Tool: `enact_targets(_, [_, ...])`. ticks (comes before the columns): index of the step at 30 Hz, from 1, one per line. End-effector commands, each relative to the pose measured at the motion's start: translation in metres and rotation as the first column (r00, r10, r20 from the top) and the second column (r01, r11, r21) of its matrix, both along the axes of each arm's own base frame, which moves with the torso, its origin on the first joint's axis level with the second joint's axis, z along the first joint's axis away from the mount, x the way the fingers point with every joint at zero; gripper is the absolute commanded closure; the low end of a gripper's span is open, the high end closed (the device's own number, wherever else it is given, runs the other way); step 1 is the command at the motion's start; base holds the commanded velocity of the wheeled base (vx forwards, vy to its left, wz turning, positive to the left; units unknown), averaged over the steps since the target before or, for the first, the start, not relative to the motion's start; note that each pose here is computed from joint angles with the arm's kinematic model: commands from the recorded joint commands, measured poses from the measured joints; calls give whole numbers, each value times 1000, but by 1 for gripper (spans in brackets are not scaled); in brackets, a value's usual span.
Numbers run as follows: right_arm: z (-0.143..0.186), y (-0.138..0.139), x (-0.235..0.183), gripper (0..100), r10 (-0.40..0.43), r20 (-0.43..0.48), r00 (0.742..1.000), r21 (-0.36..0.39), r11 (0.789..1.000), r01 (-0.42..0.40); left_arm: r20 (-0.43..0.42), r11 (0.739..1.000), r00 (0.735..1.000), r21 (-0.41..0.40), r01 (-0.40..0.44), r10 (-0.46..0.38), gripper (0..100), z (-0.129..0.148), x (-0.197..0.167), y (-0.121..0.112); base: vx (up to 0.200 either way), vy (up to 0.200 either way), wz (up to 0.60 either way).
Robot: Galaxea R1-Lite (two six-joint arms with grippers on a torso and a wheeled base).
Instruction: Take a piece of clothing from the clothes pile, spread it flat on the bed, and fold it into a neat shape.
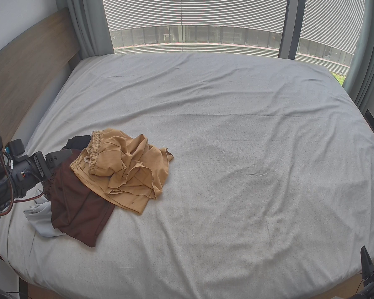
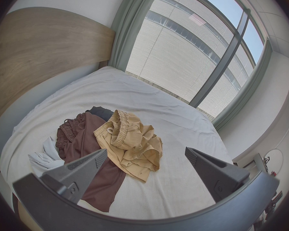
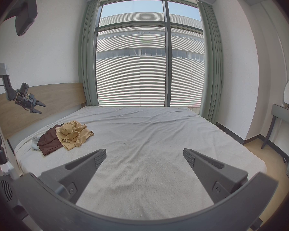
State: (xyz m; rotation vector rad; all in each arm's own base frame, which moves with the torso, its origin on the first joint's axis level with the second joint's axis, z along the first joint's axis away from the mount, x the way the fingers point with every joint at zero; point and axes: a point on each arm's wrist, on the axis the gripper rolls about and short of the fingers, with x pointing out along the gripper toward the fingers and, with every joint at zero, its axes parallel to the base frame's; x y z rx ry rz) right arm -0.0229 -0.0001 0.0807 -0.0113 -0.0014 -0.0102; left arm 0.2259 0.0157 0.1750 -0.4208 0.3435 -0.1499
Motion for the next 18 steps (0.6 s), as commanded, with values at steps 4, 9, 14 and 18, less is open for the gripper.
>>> enact_targets(4, [-5, 0, 0, 0, -1, 0, 1000, -1, 1000, 1, -63, 1000, 998, -14, 7, -8, 0, -15, 31, 6, 0, 0, 0])
enact_targets(9, [-5, 0, 0, 0, -1, -1, 1000, 1, 1000, 1, -88, 999, 995, -32, 34, -37, 0, -25, 48, 9, 0, 0, 0])
enact_targets(14, [-5, 0, 0, 0, -1, 2, 1000, 1, 1000, 1, -38, 999, 998, -29, 44, -45, 0, -39, 68, 11, 0, 0, 0])
enact_targets(18, [-5, 0, 0, 0, -1, -1, 1000, 1, 1000, 1, -6, 999, 999, -25, 40, -41, 0, -52, 84, 12, 0, 0, 0])
